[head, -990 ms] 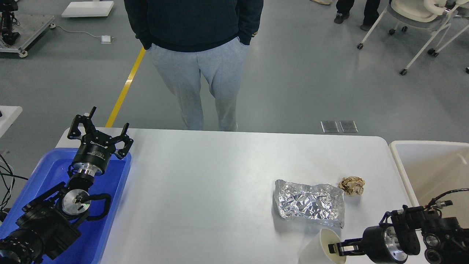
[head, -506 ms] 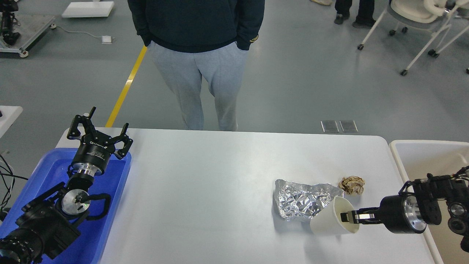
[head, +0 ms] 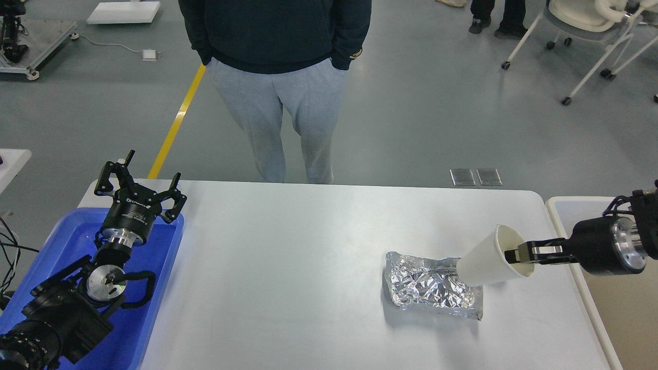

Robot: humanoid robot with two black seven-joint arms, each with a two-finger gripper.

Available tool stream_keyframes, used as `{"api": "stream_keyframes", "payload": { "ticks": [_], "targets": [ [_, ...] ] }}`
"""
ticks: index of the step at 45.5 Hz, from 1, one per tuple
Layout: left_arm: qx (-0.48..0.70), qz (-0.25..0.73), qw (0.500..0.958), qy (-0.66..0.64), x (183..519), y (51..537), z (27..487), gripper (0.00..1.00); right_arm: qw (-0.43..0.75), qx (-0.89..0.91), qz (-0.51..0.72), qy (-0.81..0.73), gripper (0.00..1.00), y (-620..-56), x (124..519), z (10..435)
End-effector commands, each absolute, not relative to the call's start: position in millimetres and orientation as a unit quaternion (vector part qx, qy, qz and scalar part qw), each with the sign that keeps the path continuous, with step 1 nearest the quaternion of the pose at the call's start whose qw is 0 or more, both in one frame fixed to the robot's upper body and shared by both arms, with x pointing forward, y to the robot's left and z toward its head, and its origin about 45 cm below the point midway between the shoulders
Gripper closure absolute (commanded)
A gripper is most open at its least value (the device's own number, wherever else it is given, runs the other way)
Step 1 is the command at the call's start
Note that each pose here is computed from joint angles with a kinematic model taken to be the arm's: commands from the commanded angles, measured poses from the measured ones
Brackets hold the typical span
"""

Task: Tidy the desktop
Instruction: 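Lift the white paper cup with the right gripper toward the white bin, then lower the cup into the white bin and open the right gripper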

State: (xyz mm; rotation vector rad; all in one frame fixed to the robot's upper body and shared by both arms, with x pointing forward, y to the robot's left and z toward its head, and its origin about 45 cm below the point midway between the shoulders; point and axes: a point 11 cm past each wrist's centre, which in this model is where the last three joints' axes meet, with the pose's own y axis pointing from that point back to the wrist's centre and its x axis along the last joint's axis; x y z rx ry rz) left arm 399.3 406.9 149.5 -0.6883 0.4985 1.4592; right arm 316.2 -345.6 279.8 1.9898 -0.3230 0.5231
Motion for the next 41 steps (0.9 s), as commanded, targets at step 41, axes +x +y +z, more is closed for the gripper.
{"api": "stream_keyframes", "payload": {
  "ticks": [41],
  "targets": [
    [-0.305,0.646,0.664,0.222,399,406,149,0.0,0.422,0.781,0.074,-0.454,1.0,-484,316,331]
  ]
}}
